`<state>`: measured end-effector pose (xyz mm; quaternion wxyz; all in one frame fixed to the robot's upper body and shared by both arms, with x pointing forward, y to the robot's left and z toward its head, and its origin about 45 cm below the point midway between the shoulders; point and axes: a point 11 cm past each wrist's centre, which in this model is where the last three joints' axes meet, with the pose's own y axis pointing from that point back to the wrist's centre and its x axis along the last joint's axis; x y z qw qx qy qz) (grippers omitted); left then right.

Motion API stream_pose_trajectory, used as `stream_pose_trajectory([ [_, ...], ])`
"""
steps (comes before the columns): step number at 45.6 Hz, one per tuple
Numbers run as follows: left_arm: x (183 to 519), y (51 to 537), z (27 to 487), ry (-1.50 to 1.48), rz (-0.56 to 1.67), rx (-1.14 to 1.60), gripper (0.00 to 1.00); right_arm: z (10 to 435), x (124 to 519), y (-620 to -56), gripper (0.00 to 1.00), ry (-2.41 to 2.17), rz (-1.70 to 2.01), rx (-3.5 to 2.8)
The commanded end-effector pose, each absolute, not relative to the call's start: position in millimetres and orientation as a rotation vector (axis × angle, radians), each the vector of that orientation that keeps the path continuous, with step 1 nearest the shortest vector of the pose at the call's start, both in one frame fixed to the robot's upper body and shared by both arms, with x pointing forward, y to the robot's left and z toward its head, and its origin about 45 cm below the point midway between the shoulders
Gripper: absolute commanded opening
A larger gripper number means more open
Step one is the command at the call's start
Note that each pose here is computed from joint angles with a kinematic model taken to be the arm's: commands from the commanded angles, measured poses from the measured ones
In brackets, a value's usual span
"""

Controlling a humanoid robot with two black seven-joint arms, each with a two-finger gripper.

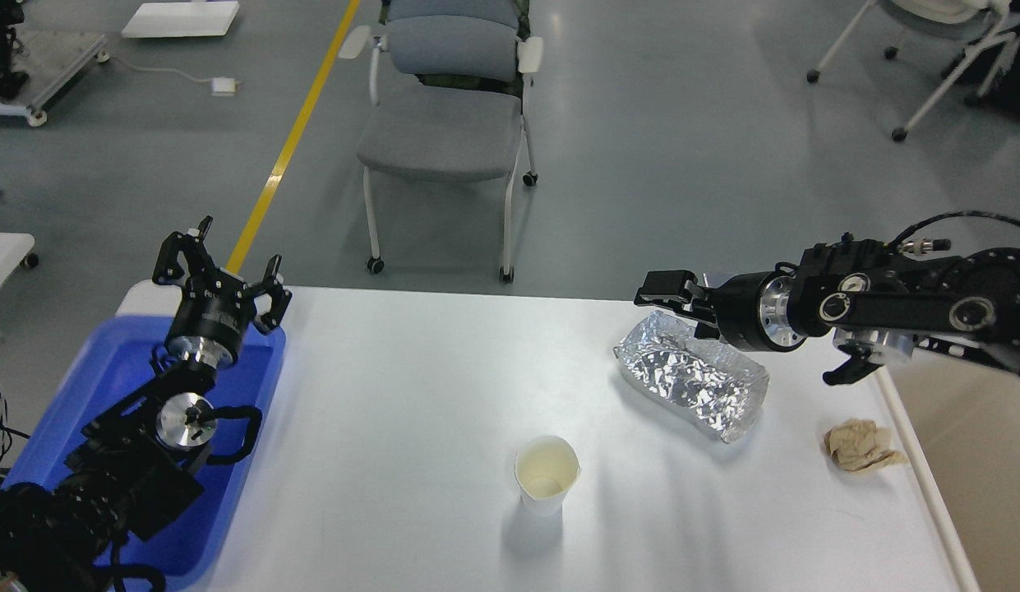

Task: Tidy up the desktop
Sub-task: 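Move the right gripper over the foil tray toward the paper cup, then lower the open right gripper beside the white paper cup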

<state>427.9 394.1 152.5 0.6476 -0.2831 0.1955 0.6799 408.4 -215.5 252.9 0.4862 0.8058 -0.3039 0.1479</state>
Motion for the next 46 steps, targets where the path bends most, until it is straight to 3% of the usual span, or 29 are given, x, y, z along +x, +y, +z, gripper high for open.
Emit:
stream_pose_trajectory([
  [1, 427.9, 394.1, 152.5, 0.445, 1.546, -0.644, 1.00, 251.2, 398.6, -207.9, 1.00, -0.582, 0.460, 1.855],
  [27, 427.9, 394.1, 152.2, 0.444, 1.548, -0.641, 1.00, 235.9, 339.4, -130.4, 1.00, -0.257, 0.557, 1.869],
  [46, 427.9, 394.3, 152.3, 0.445, 1.549, -0.642, 1.00, 191.2, 330.5, -143.2, 1.00, -0.387, 0.435, 1.886],
])
